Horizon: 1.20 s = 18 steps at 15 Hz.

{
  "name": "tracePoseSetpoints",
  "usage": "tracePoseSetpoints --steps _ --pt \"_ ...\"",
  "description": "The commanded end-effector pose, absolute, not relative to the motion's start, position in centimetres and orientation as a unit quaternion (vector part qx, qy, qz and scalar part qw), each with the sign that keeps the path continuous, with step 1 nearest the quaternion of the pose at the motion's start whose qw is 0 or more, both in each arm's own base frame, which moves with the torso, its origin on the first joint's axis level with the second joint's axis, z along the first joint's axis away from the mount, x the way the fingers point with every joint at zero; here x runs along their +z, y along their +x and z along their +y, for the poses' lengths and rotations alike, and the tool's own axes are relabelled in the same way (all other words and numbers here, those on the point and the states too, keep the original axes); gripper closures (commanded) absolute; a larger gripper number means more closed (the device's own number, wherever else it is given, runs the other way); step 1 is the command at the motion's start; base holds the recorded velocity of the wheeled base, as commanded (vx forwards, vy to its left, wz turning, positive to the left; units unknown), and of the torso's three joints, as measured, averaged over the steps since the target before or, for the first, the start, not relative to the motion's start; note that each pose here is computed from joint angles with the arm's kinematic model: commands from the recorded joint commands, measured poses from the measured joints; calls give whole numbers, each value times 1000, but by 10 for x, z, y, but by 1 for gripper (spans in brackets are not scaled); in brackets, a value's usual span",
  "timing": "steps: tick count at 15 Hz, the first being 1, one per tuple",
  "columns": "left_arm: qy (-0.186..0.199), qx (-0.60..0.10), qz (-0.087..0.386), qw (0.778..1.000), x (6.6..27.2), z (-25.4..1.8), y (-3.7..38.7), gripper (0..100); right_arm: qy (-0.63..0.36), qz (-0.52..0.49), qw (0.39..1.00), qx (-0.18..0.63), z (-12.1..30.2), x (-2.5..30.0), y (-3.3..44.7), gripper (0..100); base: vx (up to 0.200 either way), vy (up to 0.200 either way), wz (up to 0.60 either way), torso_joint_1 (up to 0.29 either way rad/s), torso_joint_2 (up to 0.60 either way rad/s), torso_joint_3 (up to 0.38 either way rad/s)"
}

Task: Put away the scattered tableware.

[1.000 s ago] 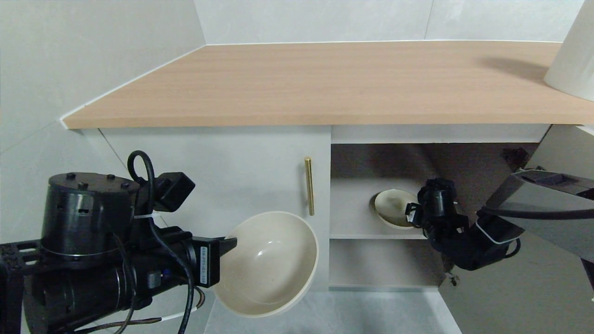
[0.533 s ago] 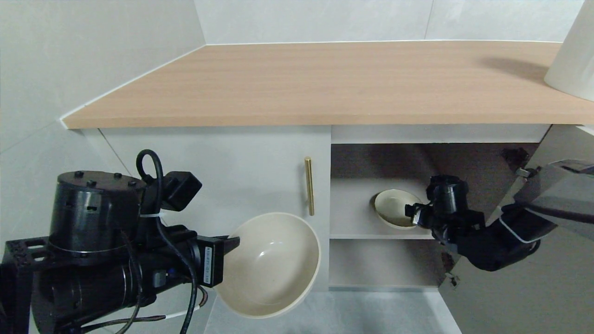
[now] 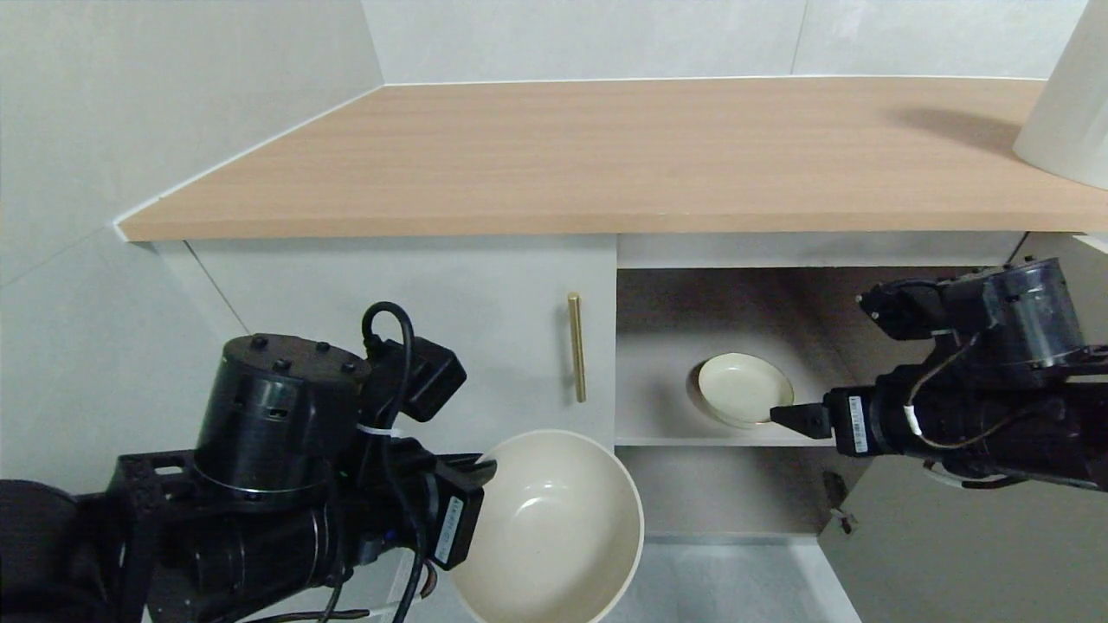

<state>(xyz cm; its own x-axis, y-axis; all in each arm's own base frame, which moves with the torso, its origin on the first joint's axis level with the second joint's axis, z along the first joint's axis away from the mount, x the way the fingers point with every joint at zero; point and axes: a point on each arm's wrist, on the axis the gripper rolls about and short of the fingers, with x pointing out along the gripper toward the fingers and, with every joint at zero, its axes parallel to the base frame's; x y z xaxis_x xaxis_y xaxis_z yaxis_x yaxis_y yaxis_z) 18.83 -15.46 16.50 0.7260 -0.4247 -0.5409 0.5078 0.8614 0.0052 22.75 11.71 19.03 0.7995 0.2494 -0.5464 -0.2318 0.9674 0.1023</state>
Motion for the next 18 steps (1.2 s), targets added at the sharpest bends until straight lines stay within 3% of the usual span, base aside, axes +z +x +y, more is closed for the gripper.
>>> tracePoseSetpoints --steps 1,5,10,15,18 --pt "110 -257 286 916 148 -175 185 100 -4 267 946 185 134 206 188 0 0 0 0 0 0 0" --pt "124 -250 271 921 146 -187 175 100 -26 291 928 232 143 192 178 0 0 0 0 0 0 0" --pt "128 -264 262 919 140 -201 173 100 -70 362 893 260 177 149 184 0 0 0 0 0 0 0" --pt "144 -258 267 917 122 -215 178 100 -72 362 891 266 180 145 183 0 0 0 0 0 0 0" --pt "138 -262 260 919 122 -219 178 100 -72 361 890 269 182 144 182 0 0 0 0 0 0 0"
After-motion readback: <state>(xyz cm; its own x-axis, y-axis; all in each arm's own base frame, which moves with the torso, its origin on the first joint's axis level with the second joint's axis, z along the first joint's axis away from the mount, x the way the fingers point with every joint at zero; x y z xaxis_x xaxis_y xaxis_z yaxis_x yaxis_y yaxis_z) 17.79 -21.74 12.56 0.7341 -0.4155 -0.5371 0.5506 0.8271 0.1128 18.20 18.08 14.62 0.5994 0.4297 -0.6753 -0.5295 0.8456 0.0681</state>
